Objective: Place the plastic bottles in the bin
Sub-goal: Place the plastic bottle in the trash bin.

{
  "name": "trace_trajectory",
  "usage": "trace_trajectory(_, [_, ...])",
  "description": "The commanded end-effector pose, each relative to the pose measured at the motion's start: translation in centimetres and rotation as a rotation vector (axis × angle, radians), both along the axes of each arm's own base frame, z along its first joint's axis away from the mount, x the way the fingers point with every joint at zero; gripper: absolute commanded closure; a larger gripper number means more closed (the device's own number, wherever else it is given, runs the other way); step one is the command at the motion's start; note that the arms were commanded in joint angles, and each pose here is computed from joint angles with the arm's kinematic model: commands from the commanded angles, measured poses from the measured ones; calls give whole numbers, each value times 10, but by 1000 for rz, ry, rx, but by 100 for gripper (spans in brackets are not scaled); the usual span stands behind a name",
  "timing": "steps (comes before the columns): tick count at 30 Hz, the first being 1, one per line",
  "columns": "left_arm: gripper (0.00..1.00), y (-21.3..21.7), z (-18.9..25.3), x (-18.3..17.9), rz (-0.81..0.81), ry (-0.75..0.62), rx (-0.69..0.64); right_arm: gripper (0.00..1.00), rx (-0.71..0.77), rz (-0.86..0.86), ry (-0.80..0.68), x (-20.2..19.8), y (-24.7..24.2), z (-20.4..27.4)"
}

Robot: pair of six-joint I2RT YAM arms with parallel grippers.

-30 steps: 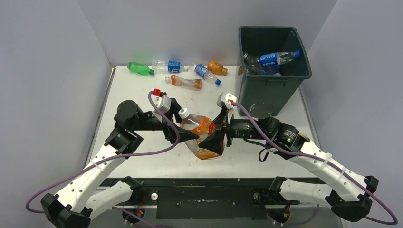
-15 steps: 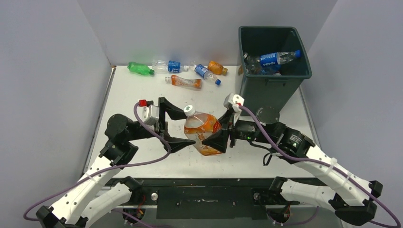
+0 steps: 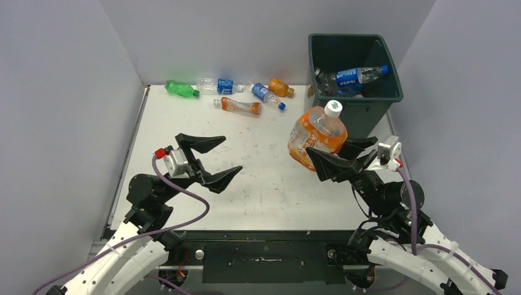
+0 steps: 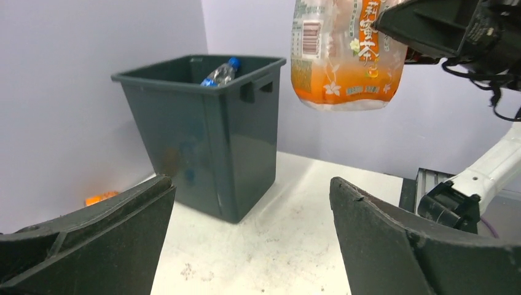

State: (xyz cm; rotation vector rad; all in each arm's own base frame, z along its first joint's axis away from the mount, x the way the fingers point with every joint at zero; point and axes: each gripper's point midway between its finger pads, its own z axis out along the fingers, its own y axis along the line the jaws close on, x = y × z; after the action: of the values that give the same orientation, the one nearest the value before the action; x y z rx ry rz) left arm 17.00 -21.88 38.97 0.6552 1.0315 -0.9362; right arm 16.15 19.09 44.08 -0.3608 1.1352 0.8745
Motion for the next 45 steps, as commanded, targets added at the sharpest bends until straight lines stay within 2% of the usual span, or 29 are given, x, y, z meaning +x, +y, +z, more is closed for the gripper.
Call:
trace_trajectory(1, [4, -1, -9, 15, 42, 29, -24, 61, 126, -210, -40, 22, -34, 16])
trace_trajectory(3, [4, -3, -13, 17, 45, 42, -18, 60, 142, -315, -73, 28, -53, 28])
trace_trajectory(8, [4, -2, -20, 23, 79, 73, -16, 60, -25, -594, -46, 64, -72, 53])
trace_trajectory(14, [4, -4, -27, 33, 108, 132, -3, 63, -27, -841, -47, 96, -83, 84])
trace_trajectory(18, [4, 3, -24, 38, 152, 151, -42, 64, 24, -989, -40, 137, -95, 86])
trace_trajectory(21, [4, 8, -26, 42, 187, 158, -54, 64, 130, -1046, -19, 184, -128, 87])
trace_trajectory(25, [4, 8, -29, 42, 204, 171, -46, 64, 254, -1027, 3, 246, -161, 80])
trace_trajectory(31, [4, 1, -33, 41, 182, 175, -23, 63, 231, -989, 48, 316, -168, 60])
trace_trajectory(38, [4, 8, -39, 47, 255, 173, 16, 61, 159, -922, 113, 375, -149, 38])
trace_trajectory(45, [4, 10, -46, 51, 287, 167, 47, 59, 118, -844, 189, 411, -133, 18])
